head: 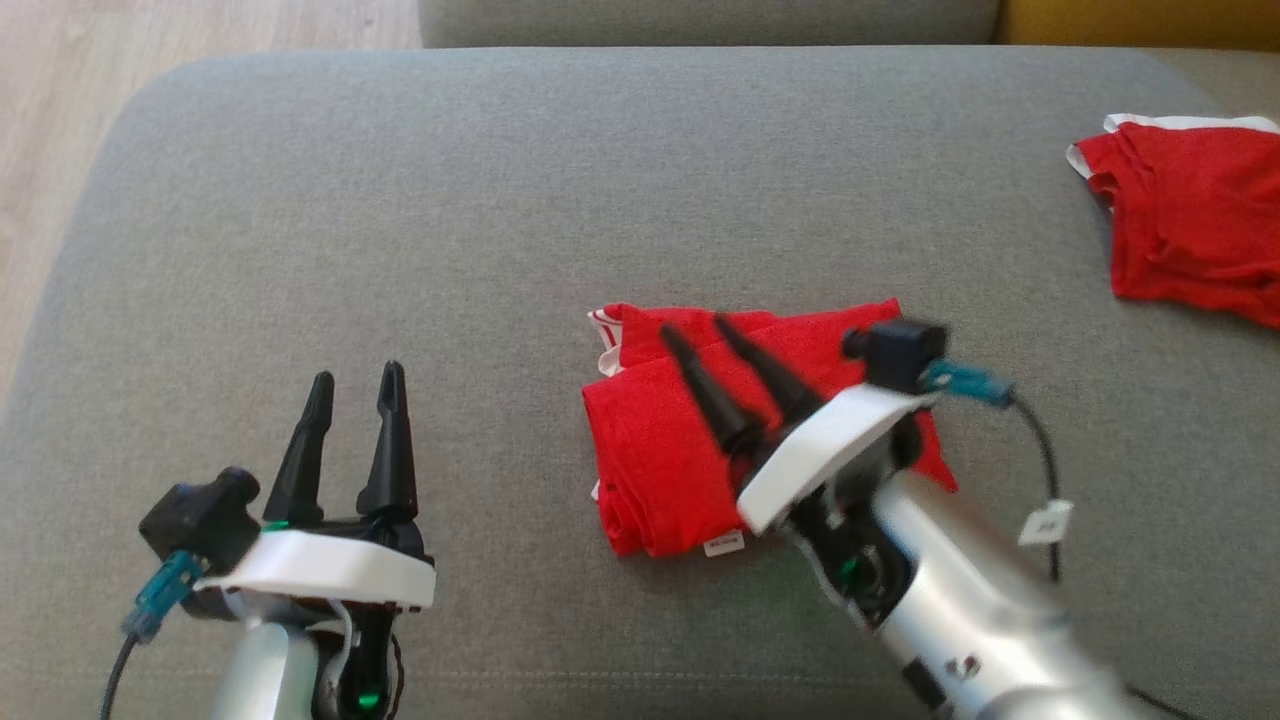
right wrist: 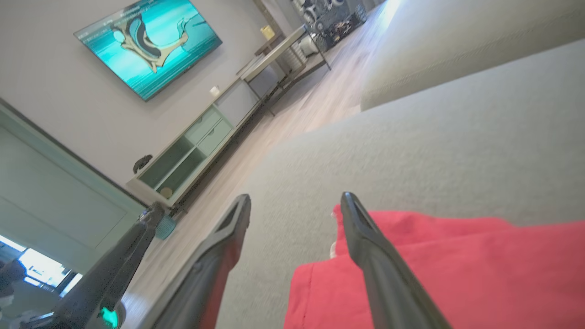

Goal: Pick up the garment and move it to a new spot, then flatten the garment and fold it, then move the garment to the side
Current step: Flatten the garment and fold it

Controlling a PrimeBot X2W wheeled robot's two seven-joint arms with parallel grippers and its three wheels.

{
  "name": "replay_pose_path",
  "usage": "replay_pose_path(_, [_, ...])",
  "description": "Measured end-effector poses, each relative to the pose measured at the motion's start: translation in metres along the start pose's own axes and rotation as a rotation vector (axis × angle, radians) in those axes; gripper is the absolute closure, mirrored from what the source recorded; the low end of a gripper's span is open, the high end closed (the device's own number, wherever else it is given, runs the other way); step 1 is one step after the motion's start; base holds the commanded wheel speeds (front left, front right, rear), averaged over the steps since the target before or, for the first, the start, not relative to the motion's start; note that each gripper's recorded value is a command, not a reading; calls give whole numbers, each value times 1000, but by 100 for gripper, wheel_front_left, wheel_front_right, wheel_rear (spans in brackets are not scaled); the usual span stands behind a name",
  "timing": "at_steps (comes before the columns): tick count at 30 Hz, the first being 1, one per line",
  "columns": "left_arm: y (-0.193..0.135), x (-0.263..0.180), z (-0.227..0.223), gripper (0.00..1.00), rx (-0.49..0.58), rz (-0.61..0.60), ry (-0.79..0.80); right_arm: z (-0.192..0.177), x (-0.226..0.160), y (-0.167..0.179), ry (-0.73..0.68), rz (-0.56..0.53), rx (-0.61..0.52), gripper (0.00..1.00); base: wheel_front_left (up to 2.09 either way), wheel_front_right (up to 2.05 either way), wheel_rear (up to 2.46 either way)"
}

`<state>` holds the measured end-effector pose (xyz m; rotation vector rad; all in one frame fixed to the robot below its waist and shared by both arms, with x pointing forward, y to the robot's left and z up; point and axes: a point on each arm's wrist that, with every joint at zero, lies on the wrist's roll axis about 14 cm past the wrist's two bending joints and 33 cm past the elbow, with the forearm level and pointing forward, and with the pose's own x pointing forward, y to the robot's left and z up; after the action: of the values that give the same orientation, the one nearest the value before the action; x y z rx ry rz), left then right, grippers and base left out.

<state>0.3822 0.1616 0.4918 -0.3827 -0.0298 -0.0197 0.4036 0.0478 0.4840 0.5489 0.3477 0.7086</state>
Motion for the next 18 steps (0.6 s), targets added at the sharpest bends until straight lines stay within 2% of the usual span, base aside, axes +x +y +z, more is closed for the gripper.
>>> replay_pose_path(5, [-3, 2, -1, 0, -1, -9, 1, 48, -5, -32, -124, -100, -111, 0, 0, 0, 0])
replay_pose_path(11, [-7, 5, 2, 0, -4, -21, -7, 100, -31, -78, -233, -273, -269, 0, 0, 0, 0])
replay_pose_path(12, [-7, 5, 2, 0, -4, -21, -7, 100, -31, -78, -233, -273, -269, 0, 0, 0, 0])
replay_pose_path(15, [-11, 8, 1, 0, -4, -34, -6, 116, -51, -96, -272, -350, -360, 0, 0, 0, 0])
replay_pose_path(18, [-17, 13, 1, 0, -6, -58, -10, 111, -71, -113, -256, -421, -424, 0, 0, 0, 0])
